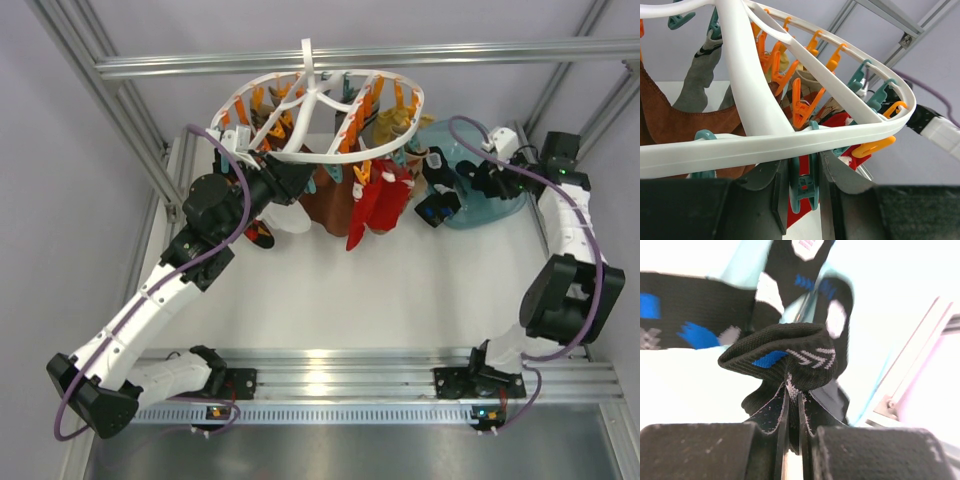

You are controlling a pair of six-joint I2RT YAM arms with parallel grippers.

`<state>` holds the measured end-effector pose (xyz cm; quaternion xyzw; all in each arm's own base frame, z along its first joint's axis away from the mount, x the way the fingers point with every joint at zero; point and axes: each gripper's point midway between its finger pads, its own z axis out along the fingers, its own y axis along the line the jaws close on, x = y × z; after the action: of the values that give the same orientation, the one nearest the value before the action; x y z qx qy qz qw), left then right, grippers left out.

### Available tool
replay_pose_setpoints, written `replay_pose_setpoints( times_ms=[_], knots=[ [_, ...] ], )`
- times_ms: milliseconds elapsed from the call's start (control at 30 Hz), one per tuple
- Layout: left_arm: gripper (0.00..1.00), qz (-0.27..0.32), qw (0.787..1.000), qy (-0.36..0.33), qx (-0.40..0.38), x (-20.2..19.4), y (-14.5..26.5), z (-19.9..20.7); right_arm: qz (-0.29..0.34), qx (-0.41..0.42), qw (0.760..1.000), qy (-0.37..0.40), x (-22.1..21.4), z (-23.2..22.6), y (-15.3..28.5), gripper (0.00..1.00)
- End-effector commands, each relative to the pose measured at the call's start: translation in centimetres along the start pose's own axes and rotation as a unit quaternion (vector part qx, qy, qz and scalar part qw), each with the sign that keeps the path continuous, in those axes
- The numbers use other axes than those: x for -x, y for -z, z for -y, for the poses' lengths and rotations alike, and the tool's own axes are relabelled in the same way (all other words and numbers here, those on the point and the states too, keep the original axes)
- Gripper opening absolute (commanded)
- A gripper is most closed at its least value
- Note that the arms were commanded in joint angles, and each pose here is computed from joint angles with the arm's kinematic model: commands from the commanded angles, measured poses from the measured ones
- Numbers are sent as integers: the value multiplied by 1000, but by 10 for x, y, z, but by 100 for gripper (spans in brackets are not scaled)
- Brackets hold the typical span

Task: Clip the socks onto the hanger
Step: Pick up the sock from the bin.

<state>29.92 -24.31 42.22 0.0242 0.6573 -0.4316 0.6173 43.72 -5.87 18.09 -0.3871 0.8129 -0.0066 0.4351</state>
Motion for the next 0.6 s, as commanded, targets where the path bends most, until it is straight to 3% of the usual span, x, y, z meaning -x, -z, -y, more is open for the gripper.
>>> replay_pose_setpoints(
  times_ms=[0,267,433,567],
  knots=[
    [0,24,1000,-12,-4,14,-4,2,82,16,996,-7,52,-7,48,0],
    [0,26,1000,-13,-11,16,-5,5,200,16,980,-17,139,-26,133,0],
    [0,22,999,-7,-32,15,-7,13,262,46,964,-24,187,-63,191,0],
    [0,20,999,-2,-40,13,-7,15,286,97,952,-58,202,-101,211,0]
  ],
)
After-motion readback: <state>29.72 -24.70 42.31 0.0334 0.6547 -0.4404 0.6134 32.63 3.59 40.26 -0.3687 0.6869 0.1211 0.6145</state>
